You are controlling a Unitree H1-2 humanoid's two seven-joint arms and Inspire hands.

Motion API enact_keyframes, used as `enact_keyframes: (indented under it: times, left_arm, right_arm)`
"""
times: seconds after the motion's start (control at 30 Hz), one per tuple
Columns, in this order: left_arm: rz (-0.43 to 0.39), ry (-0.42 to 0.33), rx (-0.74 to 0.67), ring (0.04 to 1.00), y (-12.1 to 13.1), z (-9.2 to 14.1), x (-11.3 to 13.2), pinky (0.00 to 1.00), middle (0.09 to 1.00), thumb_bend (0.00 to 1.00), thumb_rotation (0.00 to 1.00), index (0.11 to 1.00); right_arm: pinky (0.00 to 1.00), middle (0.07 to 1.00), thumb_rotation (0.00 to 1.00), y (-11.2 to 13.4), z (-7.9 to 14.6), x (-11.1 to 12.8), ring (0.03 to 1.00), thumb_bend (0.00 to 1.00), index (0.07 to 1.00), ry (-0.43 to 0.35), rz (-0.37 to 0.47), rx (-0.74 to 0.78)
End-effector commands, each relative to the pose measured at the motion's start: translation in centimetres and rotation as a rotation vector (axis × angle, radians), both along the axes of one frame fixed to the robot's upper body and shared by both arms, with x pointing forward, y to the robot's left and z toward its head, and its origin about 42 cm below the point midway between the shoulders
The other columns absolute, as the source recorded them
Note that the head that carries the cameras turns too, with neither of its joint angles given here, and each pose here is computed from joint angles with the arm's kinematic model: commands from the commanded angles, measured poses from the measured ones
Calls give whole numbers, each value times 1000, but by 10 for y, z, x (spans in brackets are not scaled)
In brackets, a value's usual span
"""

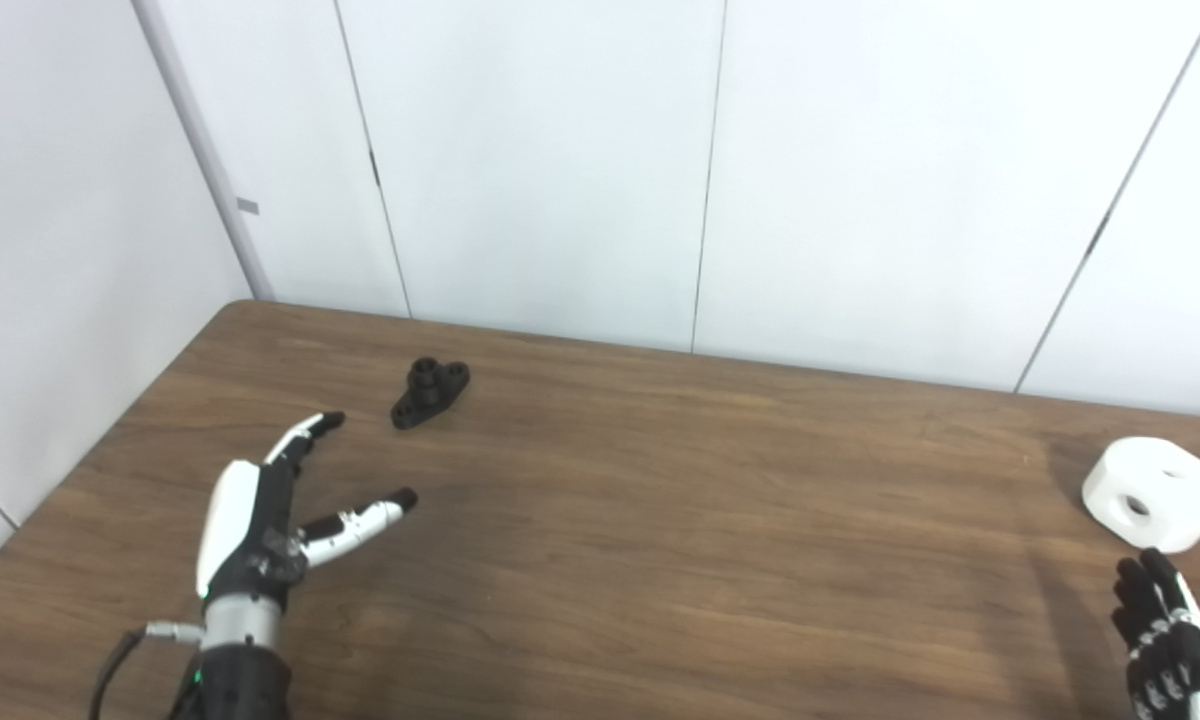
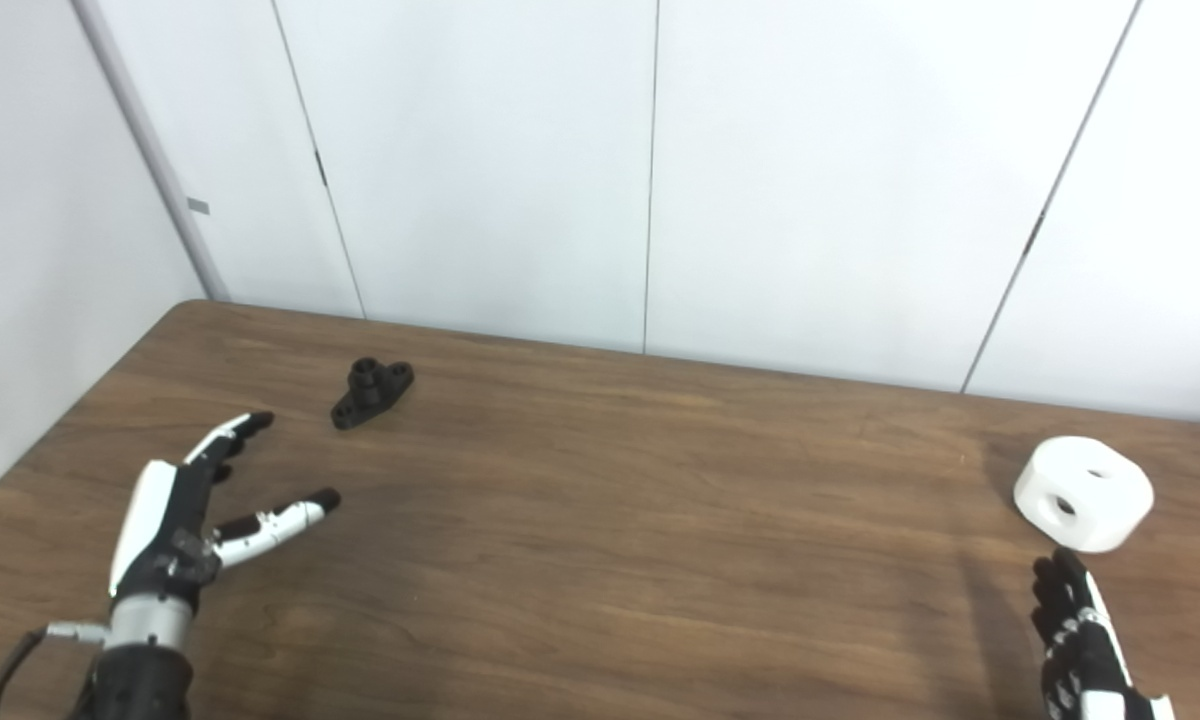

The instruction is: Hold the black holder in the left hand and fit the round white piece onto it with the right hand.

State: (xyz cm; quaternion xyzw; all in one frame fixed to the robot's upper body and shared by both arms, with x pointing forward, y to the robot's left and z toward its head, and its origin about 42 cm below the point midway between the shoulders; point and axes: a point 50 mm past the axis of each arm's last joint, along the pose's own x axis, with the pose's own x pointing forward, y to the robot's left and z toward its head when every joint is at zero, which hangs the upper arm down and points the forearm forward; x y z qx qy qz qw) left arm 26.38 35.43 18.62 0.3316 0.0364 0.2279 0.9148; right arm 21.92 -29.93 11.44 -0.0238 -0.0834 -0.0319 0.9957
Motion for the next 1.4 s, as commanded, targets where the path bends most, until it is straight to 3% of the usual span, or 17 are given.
enact_keyframes:
  times: [0.0,0.57,0.83,0.9,1.0,1.37]
  left_arm:
    - [35,-44,68,919,8,13,13,862,909,878,279,842]
    - [65,53,183,940,35,4,96,878,907,914,364,822]
    - [60,34,207,942,35,5,128,875,902,925,334,798]
    - [52,36,223,939,35,6,137,960,903,933,344,797]
    - [39,59,247,951,34,11,150,996,915,919,350,798]
    - [43,92,271,956,29,12,177,1000,911,933,351,787]
  right_arm:
    - [1000,953,1000,-2,-28,-13,983,622,950,78,-20,12]
    - [1000,938,1000,6,-27,-13,966,626,938,88,-42,6]
    - [1000,927,1000,8,-29,-11,947,637,932,68,-43,-4]
    - [1000,929,1000,9,-29,-10,940,640,934,66,-42,-3]
    - [1000,934,1000,10,-31,-9,938,606,936,57,-39,-3]
    - [1000,920,1000,13,-32,-9,934,604,930,54,-41,-5]
